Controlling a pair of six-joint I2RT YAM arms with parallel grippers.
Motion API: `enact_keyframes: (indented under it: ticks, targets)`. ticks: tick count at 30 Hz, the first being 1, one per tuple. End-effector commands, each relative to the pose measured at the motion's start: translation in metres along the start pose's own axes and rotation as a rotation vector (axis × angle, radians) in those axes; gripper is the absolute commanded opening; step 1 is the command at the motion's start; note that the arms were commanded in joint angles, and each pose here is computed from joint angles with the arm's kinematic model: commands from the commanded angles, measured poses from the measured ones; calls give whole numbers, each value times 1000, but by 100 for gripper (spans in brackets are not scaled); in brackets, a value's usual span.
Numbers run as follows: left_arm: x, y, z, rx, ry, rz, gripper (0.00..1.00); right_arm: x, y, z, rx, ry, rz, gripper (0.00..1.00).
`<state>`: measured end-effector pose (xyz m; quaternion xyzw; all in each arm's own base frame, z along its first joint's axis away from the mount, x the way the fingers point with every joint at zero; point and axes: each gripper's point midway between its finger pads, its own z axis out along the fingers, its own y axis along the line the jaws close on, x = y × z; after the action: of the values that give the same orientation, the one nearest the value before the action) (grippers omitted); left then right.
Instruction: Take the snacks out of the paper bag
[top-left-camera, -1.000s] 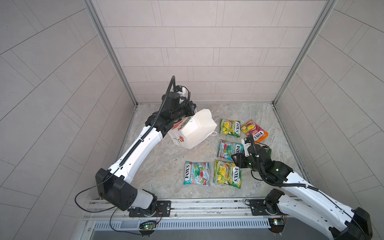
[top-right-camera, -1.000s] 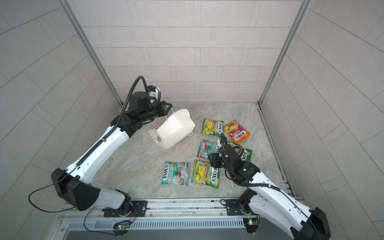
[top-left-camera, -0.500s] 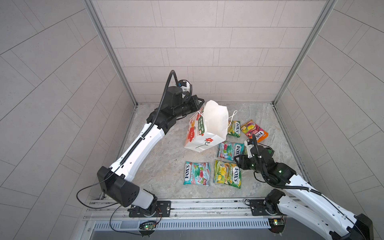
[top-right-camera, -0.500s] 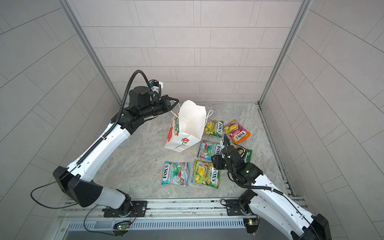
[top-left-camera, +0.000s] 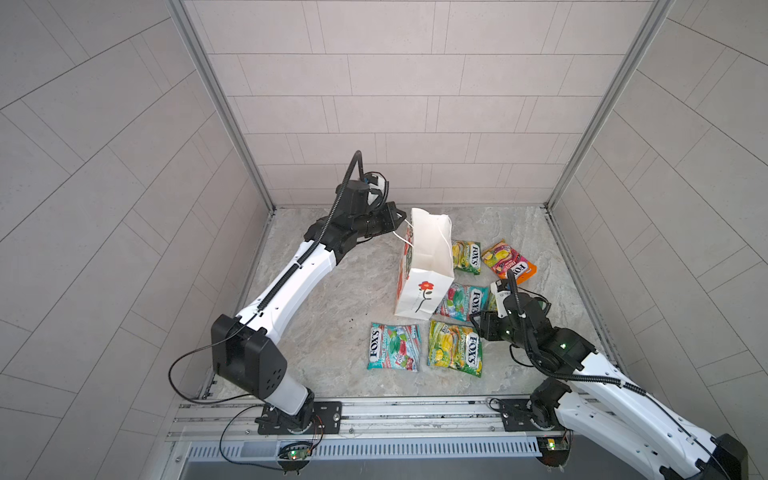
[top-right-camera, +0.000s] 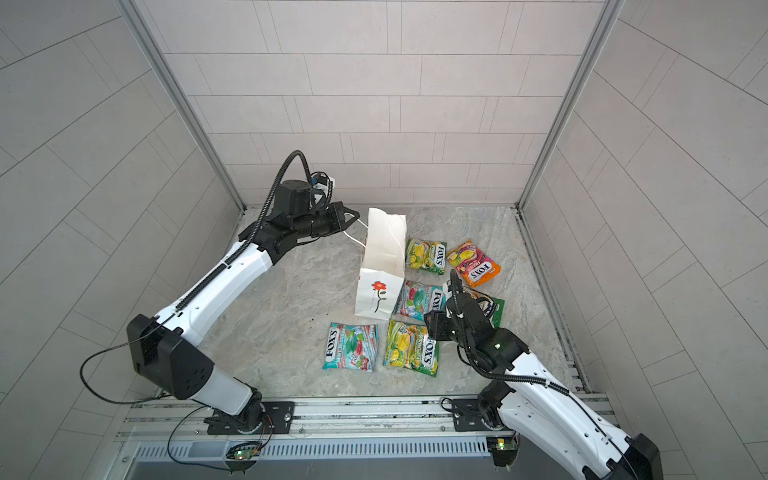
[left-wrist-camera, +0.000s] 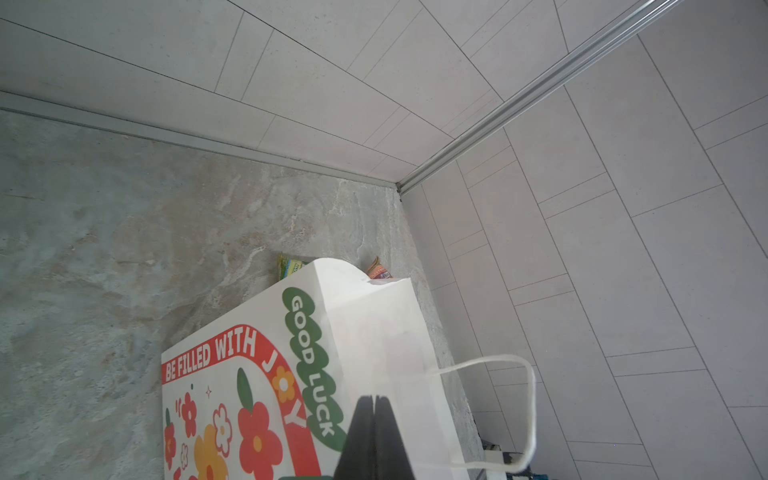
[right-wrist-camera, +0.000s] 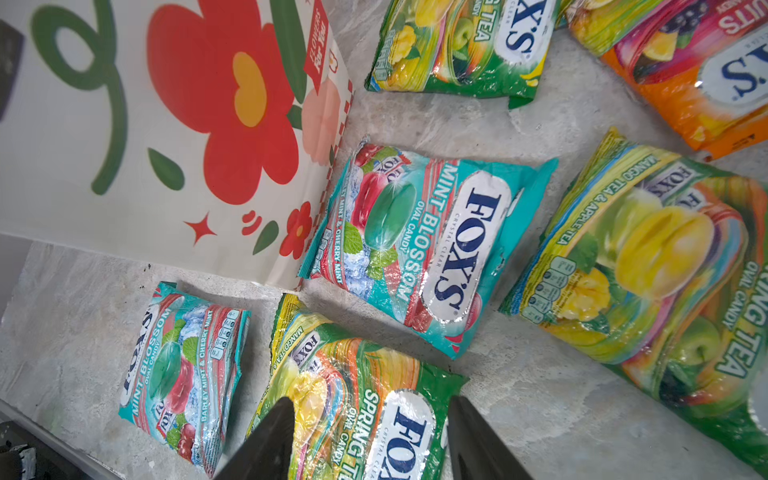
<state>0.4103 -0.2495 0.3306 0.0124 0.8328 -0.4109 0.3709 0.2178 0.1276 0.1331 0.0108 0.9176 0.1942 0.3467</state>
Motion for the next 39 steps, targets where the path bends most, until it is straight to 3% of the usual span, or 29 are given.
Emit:
enact_keyframes:
  ticks: [1,6,9,13,19,24,32,39]
  targets:
    - [-6,11,1,30,13,58,0,5,-6,1,19,17,-6,60]
    - [-9,31,5,11,40,51,0,5,-7,1,22,17,-5,61]
    - [-12,35,5,9,38,52,9,6,-8,2,26,18,-7,60]
    - [-17,31,2,17,41,71,30,5,-8,1,26,17,-7,61]
    - [-28,17,-15,14,29,147,70,5,-11,1,38,8,-4,61]
    - [-41,8,-41,-60,-2,265,89,4,-21,1,79,-11,-10,61]
    - [-63,12,-101,-282,-150,434,94,-18,-49,-7,252,-104,-61,61]
    - [-77,53,-182,-666,-416,435,95,-68,-89,-40,579,-290,-147,61]
